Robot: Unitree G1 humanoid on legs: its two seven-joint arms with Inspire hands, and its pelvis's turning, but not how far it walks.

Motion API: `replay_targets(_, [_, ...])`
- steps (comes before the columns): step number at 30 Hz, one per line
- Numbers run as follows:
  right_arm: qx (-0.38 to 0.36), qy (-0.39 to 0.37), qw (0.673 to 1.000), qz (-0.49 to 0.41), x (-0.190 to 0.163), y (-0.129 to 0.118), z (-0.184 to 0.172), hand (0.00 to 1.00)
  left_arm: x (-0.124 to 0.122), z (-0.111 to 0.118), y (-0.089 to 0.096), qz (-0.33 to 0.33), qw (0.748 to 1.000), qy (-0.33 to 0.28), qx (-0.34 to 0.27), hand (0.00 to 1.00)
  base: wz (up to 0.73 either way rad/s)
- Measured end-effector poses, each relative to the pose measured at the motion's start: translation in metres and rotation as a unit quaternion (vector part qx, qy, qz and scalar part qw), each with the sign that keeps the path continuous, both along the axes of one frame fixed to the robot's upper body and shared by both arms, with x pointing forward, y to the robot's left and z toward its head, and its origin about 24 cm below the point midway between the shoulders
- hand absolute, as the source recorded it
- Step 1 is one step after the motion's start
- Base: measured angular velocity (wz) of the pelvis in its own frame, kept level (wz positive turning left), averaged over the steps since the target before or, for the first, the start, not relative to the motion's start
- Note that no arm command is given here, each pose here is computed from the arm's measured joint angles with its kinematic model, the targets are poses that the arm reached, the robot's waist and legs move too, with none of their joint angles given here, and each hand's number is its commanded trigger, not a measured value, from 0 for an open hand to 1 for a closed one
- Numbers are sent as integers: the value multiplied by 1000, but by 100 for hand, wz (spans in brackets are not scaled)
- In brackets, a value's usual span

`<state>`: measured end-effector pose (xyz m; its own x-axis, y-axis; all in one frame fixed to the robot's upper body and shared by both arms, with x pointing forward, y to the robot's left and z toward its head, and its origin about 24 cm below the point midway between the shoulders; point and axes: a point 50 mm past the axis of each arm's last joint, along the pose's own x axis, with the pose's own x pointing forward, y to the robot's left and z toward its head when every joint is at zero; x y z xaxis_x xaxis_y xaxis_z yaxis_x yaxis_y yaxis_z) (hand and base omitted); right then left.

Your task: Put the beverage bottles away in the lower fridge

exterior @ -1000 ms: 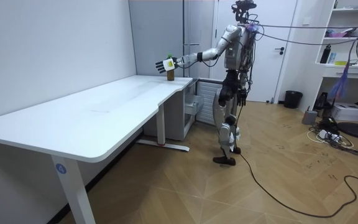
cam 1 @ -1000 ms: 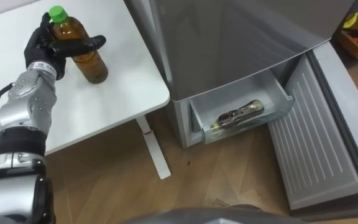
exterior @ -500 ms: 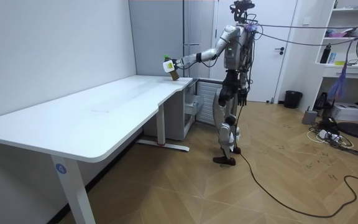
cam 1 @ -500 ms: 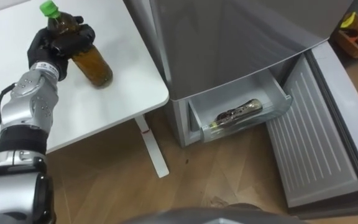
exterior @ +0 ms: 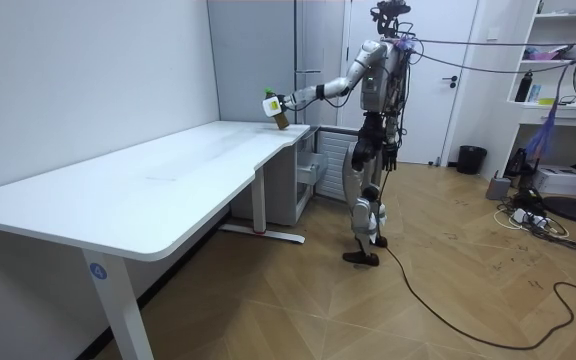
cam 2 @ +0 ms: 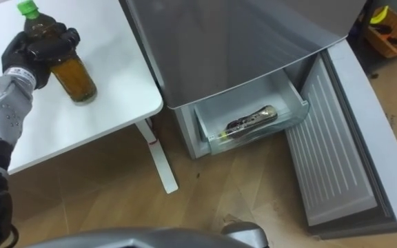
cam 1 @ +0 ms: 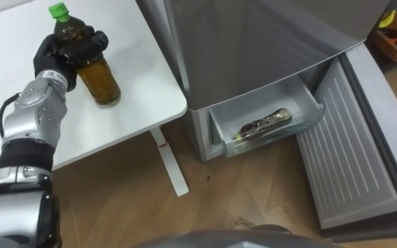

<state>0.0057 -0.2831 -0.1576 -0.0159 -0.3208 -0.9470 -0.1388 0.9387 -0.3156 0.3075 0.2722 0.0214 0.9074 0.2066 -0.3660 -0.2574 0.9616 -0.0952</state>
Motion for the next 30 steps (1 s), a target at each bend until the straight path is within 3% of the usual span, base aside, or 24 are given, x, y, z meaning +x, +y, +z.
replay_targets(14, [4,-8,1000,0,4,3,-1,0,2,0,-6,-13,1000,-2,-1,100,2])
replay_targets(21, [-1,-26,1000,11,18,3,-1,0,-2,25,-22,-38,997,-70,10,100,6])
replay_targets(30, [12,-34,999,7,20,11,-3,0,-35,0,-36,-38,998,-54,-11,100,17])
